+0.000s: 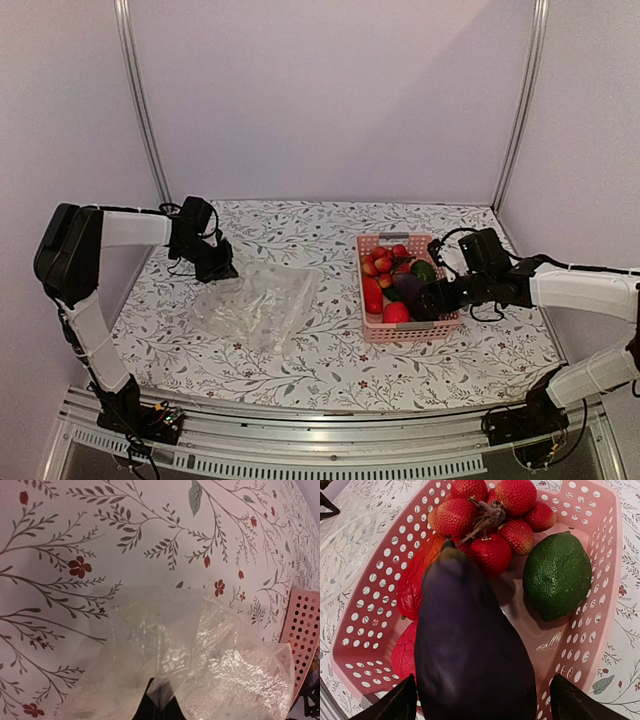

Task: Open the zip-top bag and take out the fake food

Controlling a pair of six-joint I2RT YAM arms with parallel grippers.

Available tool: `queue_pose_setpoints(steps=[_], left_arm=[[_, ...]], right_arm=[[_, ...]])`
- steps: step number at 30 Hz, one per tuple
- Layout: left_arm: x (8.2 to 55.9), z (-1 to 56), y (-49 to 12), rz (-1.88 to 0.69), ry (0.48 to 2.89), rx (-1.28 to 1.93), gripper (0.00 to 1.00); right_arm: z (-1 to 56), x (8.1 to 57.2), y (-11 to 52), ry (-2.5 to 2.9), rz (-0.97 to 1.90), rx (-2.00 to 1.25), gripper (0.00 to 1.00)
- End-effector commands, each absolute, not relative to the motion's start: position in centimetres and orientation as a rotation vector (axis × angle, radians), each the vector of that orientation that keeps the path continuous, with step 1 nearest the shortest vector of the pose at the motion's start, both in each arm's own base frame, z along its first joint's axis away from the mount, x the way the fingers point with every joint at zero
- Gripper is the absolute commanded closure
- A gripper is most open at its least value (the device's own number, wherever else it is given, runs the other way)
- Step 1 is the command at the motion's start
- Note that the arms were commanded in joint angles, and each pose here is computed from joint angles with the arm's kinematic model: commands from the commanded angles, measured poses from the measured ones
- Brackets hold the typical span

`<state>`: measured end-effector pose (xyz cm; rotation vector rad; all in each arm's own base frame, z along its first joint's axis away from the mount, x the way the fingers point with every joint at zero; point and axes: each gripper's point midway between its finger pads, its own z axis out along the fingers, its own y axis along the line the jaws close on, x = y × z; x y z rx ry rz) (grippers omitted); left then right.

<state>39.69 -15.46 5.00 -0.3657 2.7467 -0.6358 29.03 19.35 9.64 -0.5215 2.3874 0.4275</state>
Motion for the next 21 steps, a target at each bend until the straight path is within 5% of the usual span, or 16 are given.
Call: queue_pose_setpoints(steps=[1, 12, 21], left_arm=[[39.6, 5.1, -16.2, -0.771, 2.695, -0.495, 1.0], [39.1, 6.6, -18.3, -0.829, 2.612, -0.637, 0.98], [38.0, 10.5, -17.9, -0.762, 2.582, -0.537, 0.54]], right_arm=[[10.9, 29.9, 19.1, 2.382, 0.407, -0.48, 0.08], [21.3, 32.2, 23.2, 2.134, 0.564, -0.577, 0.1], [25.2, 31.7, 32.7, 2.038, 0.778, -0.821, 0.18]])
